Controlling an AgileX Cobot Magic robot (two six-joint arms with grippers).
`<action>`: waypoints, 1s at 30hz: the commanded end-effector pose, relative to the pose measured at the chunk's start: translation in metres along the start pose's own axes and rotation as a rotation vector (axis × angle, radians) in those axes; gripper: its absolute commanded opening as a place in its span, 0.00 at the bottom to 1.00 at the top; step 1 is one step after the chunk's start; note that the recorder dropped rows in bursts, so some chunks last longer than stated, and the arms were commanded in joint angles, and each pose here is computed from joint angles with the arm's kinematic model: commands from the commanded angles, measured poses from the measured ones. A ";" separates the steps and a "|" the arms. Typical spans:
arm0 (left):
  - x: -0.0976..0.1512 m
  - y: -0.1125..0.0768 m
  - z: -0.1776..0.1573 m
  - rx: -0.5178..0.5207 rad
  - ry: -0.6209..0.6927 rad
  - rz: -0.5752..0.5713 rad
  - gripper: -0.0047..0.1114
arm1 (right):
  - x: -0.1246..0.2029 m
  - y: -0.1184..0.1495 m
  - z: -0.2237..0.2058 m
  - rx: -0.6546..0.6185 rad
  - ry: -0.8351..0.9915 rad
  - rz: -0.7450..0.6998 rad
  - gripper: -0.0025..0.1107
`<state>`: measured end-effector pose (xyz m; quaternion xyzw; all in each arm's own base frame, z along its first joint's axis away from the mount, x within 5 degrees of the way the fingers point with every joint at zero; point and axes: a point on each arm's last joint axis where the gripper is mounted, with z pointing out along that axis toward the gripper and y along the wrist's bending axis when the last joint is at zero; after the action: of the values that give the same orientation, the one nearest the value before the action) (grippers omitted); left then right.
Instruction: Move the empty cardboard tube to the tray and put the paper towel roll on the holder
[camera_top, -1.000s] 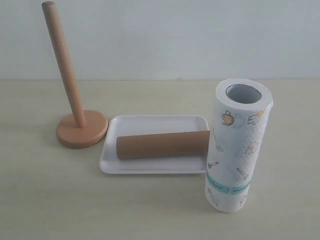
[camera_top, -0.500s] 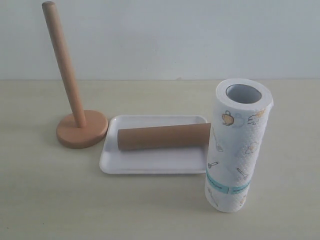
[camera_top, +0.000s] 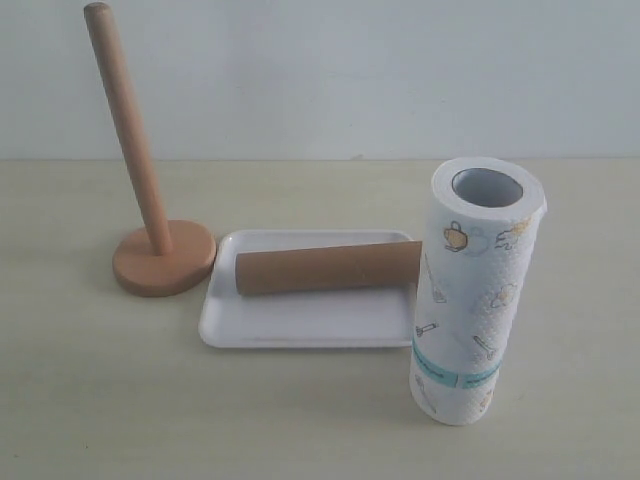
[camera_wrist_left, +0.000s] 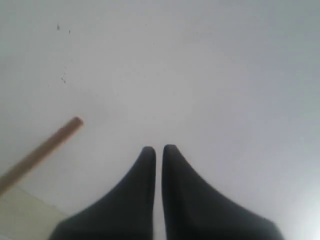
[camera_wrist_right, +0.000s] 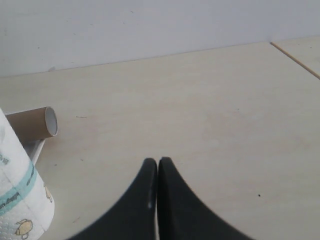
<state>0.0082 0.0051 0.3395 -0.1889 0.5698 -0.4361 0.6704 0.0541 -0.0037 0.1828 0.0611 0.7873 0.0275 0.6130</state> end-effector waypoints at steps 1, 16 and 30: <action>0.007 -0.002 -0.001 0.020 0.064 -0.265 0.08 | -0.001 0.000 0.000 0.002 -0.013 -0.005 0.02; 0.029 0.021 0.010 0.110 0.001 0.105 0.08 | -0.001 0.000 0.000 0.002 -0.013 -0.005 0.02; 0.069 0.069 0.015 0.009 0.119 0.589 0.08 | -0.001 0.000 0.000 0.002 -0.013 -0.005 0.02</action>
<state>0.0434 -0.0154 0.2593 -0.0075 0.6305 -0.2652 0.7294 0.0541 -0.0037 0.1828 0.0611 0.7873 0.0275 0.6130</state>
